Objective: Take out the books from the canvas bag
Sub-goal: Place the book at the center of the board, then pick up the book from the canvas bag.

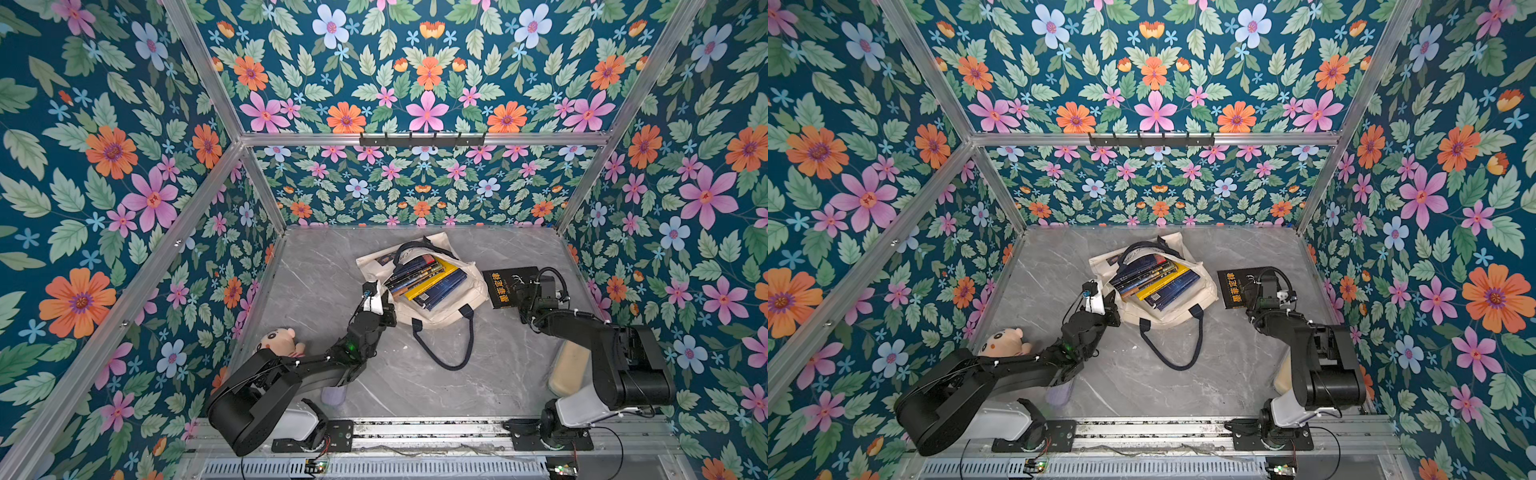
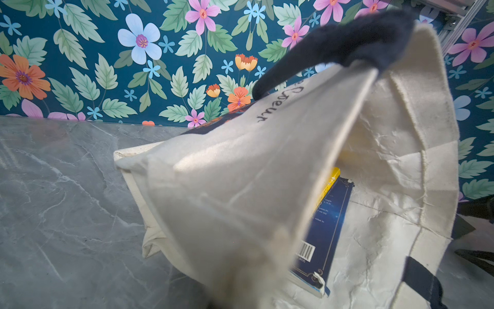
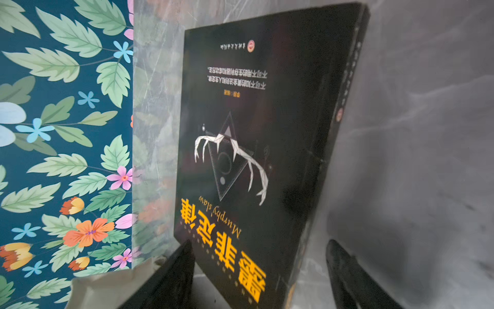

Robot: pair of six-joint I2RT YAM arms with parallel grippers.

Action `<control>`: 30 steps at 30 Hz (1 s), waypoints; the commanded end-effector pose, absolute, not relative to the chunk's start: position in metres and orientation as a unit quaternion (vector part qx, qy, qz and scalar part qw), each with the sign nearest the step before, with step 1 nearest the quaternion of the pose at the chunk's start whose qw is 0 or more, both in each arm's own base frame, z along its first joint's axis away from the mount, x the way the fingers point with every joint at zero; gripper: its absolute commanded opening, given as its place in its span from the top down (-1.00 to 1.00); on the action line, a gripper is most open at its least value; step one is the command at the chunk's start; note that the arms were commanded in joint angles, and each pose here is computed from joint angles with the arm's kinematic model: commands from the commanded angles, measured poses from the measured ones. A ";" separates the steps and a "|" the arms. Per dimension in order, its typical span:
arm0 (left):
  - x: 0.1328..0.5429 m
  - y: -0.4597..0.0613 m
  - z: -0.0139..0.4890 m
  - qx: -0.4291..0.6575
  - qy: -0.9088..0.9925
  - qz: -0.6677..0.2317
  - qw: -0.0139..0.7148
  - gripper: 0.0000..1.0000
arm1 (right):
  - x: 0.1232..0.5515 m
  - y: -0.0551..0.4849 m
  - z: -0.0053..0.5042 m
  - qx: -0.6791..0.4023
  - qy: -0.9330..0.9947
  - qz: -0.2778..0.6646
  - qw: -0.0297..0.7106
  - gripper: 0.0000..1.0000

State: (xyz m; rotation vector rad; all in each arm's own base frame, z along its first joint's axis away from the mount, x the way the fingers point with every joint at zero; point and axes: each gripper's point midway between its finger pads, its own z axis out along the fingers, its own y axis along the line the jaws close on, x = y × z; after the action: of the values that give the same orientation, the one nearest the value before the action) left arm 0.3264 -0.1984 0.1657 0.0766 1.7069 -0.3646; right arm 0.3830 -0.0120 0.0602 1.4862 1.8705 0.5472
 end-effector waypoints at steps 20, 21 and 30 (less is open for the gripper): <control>0.325 -0.195 0.174 0.029 0.740 -0.161 0.652 1.00 | 0.324 0.042 0.178 0.394 0.790 0.253 0.395 -0.98; 0.324 -0.195 0.174 0.030 0.739 -0.162 0.653 1.00 | 0.321 0.051 0.184 0.379 0.795 0.261 0.397 -0.98; 0.321 -0.192 0.178 0.029 0.733 -0.167 0.659 1.00 | 0.302 0.146 0.216 0.235 0.831 0.334 0.378 -0.90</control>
State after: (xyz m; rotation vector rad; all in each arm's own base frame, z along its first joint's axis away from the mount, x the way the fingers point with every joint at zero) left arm 0.3204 -0.1944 0.1653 0.0819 1.7068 -0.3704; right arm 0.3050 0.1276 0.2112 0.6811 2.0984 0.8300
